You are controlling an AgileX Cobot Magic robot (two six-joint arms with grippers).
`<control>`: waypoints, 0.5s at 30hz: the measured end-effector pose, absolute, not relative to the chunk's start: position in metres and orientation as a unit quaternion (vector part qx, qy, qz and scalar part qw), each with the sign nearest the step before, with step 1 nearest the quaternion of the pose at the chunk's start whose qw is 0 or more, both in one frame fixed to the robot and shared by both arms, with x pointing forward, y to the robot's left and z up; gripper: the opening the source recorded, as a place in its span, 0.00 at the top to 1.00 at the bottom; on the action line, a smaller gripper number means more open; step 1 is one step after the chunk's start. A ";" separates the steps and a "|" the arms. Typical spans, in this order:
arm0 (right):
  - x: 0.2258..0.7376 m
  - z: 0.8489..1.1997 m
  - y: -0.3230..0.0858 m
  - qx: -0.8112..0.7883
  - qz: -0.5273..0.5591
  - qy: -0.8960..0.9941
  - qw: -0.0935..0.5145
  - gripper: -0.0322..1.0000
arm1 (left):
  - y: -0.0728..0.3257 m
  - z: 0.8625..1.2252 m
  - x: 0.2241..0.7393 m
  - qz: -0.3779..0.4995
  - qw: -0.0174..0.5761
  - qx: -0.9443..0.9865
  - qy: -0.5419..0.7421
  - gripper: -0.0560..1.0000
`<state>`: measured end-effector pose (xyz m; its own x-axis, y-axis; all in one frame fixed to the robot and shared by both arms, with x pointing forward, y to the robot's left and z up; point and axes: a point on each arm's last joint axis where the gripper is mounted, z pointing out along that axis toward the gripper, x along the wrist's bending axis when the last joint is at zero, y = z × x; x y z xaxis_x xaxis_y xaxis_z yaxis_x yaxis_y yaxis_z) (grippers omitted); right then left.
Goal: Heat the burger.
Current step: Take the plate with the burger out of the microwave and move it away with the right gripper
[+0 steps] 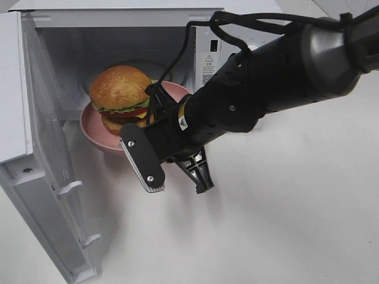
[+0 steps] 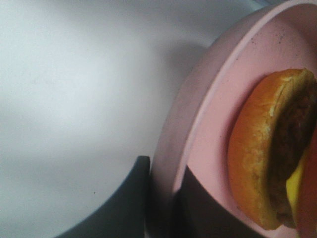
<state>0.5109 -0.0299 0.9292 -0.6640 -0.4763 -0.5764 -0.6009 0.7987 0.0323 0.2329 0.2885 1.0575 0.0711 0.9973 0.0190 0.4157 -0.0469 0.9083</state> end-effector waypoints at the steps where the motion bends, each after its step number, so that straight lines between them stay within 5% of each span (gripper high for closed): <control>1: 0.511 0.931 -0.033 -0.299 0.109 0.905 0.284 0.90 | 0.289 1.058 0.233 0.373 0.389 0.620 0.570 0.02; 15: 0.486 0.939 -0.065 -0.312 0.107 0.898 0.290 0.90 | 0.289 1.058 0.233 0.373 0.389 0.620 0.570 0.02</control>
<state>0.4858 -0.0645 0.9391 -0.6369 -0.4990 -0.5877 -0.6233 0.7819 0.0117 0.2329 0.2885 1.0575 0.0711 0.9973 0.0190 0.4157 -0.0469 0.9083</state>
